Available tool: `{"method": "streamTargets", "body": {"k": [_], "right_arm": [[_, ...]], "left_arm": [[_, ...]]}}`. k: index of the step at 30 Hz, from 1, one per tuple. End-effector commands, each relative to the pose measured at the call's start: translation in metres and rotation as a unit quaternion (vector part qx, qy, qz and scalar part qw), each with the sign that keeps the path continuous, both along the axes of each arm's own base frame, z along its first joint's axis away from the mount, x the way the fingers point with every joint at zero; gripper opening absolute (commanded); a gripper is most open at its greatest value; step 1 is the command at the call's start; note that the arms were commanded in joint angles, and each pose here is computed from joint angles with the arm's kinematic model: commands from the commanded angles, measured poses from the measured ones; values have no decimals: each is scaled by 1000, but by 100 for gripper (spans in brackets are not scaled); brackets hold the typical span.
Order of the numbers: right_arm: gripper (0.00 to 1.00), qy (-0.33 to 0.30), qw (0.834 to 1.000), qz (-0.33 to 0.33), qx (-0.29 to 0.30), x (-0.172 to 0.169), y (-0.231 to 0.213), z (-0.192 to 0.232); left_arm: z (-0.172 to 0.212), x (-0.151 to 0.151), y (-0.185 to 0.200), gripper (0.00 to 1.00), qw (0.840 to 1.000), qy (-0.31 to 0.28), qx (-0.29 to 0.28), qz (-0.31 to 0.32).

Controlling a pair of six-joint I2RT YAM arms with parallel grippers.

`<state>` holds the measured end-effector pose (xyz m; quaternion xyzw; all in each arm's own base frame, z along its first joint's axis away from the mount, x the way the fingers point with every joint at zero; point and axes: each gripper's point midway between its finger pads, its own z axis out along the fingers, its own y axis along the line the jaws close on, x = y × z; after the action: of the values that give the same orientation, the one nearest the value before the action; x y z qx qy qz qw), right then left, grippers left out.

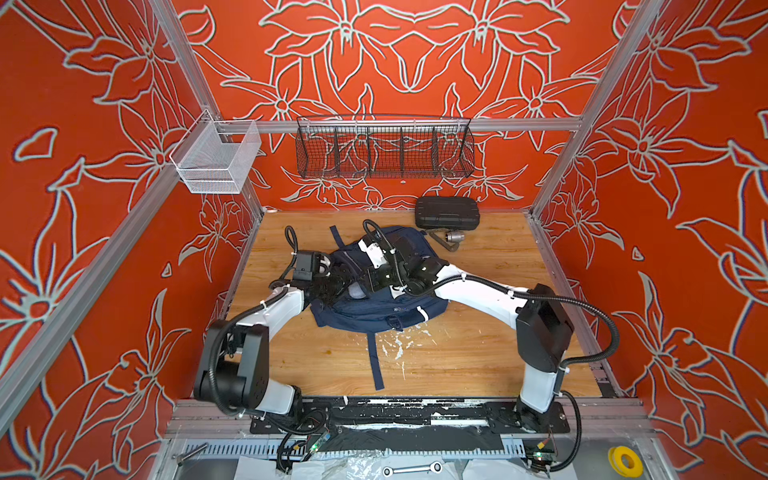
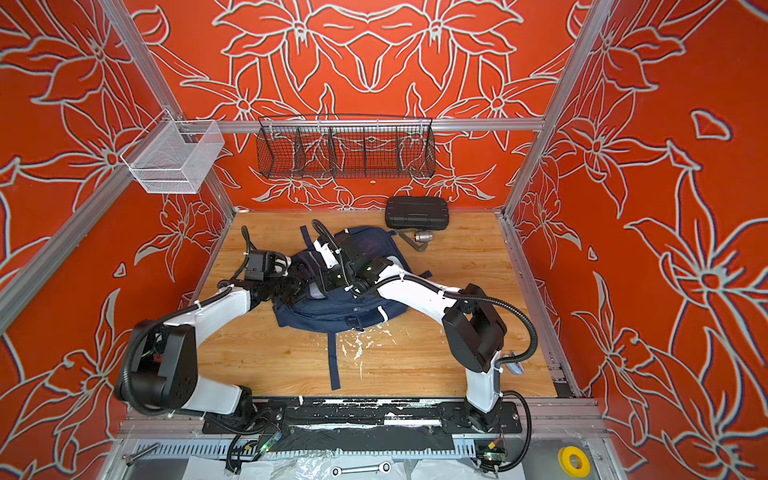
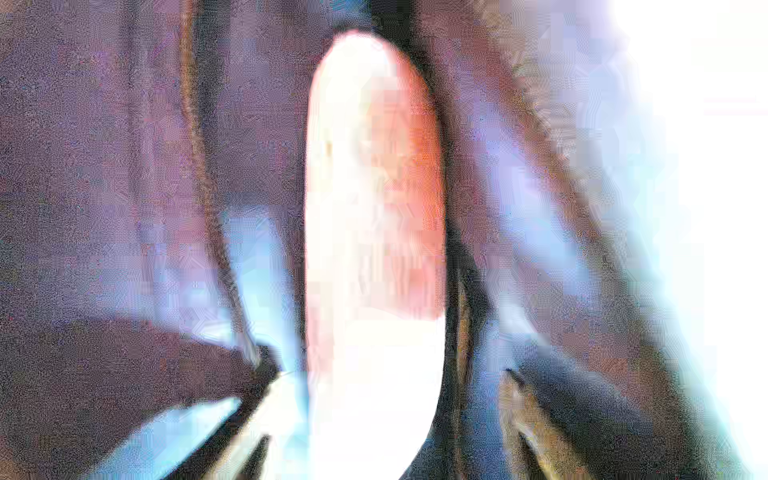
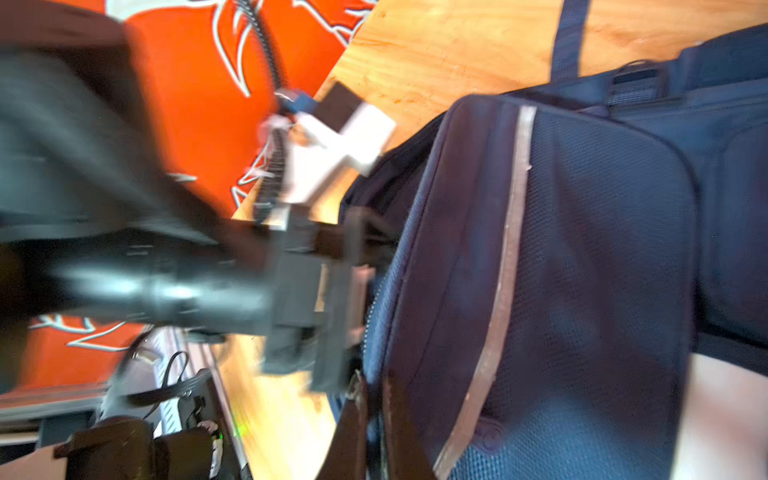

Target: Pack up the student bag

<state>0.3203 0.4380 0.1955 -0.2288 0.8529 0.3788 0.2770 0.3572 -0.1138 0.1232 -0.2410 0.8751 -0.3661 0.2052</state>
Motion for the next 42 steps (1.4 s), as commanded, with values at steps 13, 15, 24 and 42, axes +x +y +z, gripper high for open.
{"method": "streamTargets", "body": {"k": [13, 15, 24, 42], "right_arm": [[59, -15, 996, -39, -77, 6, -24, -14], [70, -21, 993, -53, -103, 6, -41, -12], [88, 124, 912, -323, -220, 5, -228, -47], [95, 325, 587, -729, -136, -127, -501, -132]], "left_arm": [[78, -57, 52, 97, 967, -117, 228, -2], [92, -54, 56, 98, 959, -138, 246, -1], [134, -27, 44, 97, 946, -197, 254, -32], [143, -14, 24, 97, 941, -218, 247, -83]]}}
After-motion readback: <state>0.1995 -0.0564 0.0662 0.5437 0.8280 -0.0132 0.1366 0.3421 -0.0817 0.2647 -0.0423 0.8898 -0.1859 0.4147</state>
